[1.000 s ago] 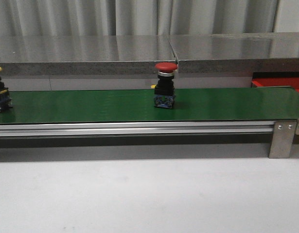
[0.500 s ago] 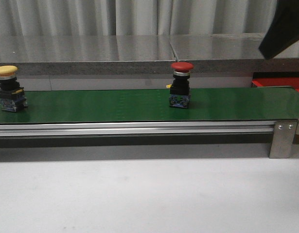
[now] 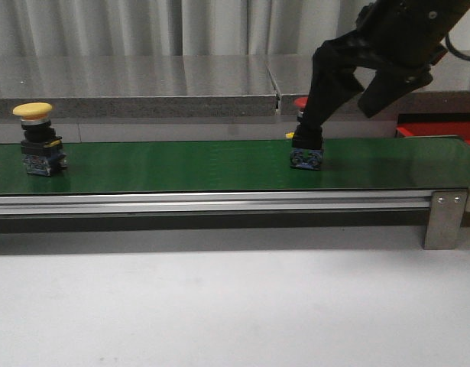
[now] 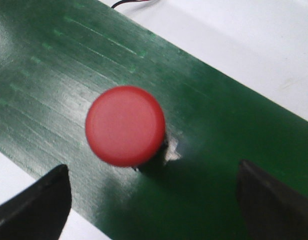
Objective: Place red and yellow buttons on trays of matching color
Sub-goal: 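Reach the right gripper down and grasp the red button on the belt, then carry the red button into the red tray and open the right gripper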
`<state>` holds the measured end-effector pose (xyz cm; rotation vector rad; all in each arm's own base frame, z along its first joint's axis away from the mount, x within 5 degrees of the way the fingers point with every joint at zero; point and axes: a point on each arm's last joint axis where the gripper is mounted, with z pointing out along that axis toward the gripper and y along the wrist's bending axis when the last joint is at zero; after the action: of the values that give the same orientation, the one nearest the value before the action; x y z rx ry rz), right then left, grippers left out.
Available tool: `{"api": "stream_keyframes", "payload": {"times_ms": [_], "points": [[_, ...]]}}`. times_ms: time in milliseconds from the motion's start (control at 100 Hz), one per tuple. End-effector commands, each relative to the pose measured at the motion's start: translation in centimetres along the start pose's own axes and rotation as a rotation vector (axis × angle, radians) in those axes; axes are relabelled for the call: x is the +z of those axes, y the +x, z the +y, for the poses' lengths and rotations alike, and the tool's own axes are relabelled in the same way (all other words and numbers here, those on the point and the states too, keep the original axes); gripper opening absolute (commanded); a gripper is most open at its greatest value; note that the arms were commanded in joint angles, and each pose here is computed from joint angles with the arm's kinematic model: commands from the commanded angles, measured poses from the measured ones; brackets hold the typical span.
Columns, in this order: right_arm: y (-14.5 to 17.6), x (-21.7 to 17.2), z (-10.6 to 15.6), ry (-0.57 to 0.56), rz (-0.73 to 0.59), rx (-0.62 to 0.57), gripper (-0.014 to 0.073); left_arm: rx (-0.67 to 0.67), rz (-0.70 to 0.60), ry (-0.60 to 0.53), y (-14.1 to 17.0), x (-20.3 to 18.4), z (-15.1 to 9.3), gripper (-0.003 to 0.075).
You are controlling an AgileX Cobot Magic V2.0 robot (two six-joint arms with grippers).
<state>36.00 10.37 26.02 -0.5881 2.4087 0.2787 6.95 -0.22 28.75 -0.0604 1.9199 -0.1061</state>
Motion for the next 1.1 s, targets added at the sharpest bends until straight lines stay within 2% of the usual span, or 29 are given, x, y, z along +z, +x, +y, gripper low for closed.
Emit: {"api": "stream_keyframes", "payload": {"times_ms": [0, 100, 170, 240, 360, 430, 560, 700, 910, 1090], "points": [[-2.3, -1.3, 0.0, 0.022, -0.112, -0.014, 0.0652, 0.001, -0.084, 0.027, -1.3, -0.3, -0.3, -0.0019], [-2.7, -0.5, -0.3, 0.023, -0.108, -0.015, 0.065, 0.001, -0.084, 0.027, -1.3, -0.3, -0.3, -0.0019], [-2.7, -0.2, -0.4, 0.03, -0.108, -0.02, 0.0605, 0.001, -0.084, 0.027, -1.3, -0.3, -0.3, -0.0019], [-2.8, -0.2, -0.5, 0.033, -0.111, -0.023, 0.0493, 0.001, -0.084, 0.027, -1.3, -0.3, -0.3, -0.0019], [-2.8, -0.2, -0.5, 0.036, -0.109, -0.028, 0.0241, 0.001, -0.084, 0.027, -1.3, -0.3, -0.3, -0.0019], [-2.8, -0.5, -0.5, 0.039, -0.109, -0.035, 0.0181, 0.001, -0.084, 0.027, -1.3, -0.3, -0.3, -0.0019], [-3.9, -2.4, -1.2, 0.055, -0.138, -0.041, 0.0173, 0.001, -0.084, 0.027, -1.3, -0.3, -0.3, -0.0019], [-5.7, -5.9, -3.7, 0.098, -0.189, -0.013, 0.0173, 0.001, -0.084, 0.027, -1.3, -0.3, -0.3, -0.0019], [-6.3, -12.1, -11.1, 0.252, -0.265, 0.119, 0.0173, 0.001, -0.084, 0.027, -1.3, -0.3, -0.3, -0.0019], [-3.4, -16.0, -18.2, 0.431, -0.323, 0.298, 0.0173, 0.001, -0.084, 0.027, -1.3, -0.3, -0.3, -0.0019]]}}
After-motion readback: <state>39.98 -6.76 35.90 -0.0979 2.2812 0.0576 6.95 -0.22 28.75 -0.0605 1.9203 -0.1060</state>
